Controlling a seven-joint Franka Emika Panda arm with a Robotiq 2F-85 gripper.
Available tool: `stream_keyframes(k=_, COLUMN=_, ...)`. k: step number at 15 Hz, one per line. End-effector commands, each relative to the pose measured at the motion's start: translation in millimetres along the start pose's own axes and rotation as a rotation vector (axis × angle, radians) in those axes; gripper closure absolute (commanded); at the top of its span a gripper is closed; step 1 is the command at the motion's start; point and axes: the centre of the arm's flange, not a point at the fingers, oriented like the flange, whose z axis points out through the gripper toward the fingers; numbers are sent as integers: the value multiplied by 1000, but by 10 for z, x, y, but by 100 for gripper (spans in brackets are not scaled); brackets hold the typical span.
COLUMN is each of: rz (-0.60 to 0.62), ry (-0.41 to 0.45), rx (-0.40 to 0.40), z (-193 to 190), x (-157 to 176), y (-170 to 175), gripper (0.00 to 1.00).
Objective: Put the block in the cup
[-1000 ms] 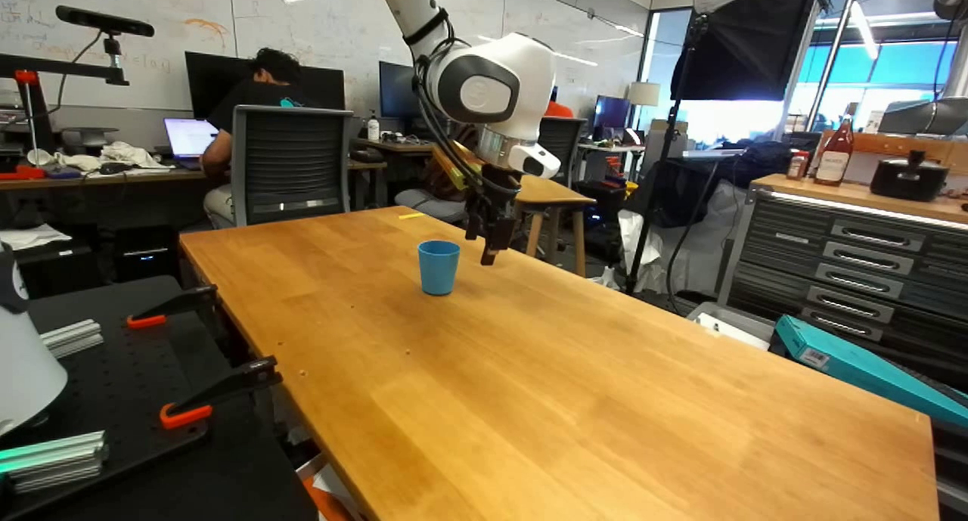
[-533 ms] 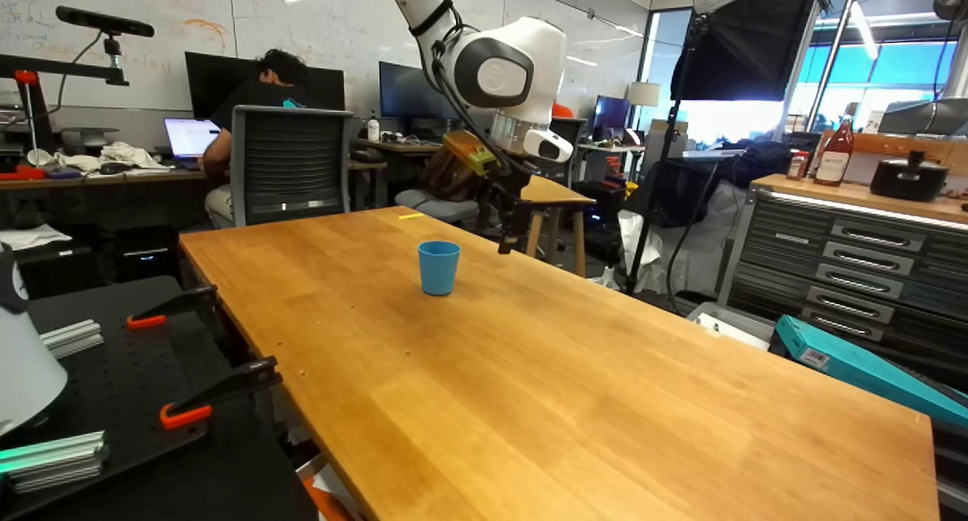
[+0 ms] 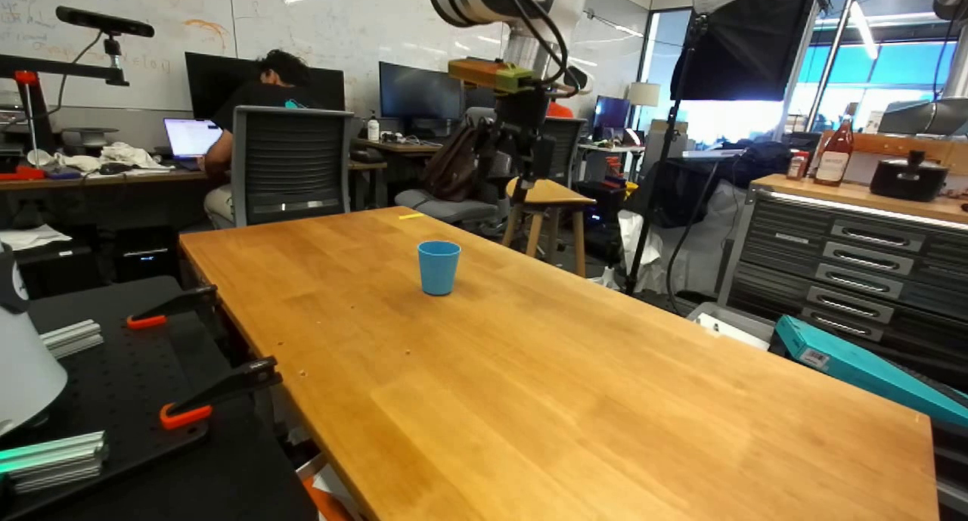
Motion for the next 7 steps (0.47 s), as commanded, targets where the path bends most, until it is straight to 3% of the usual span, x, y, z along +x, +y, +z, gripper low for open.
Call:
stream_keyframes(k=1, rz=-94, ry=1, rx=-4, z=-509, x=-248, y=47, gripper=0)
stream_keyframes(k=2, rz=-108, ry=5, rx=-12, z=-593, x=-276, y=55, gripper=0)
stream_keyframes(k=3, rz=-60, ry=8, rx=2, z=-362, x=-144, y=28, gripper=0)
stream_keyframes(k=7, rz=-83, ry=17, rx=-3, z=-527, x=-214, y=19, gripper=0)
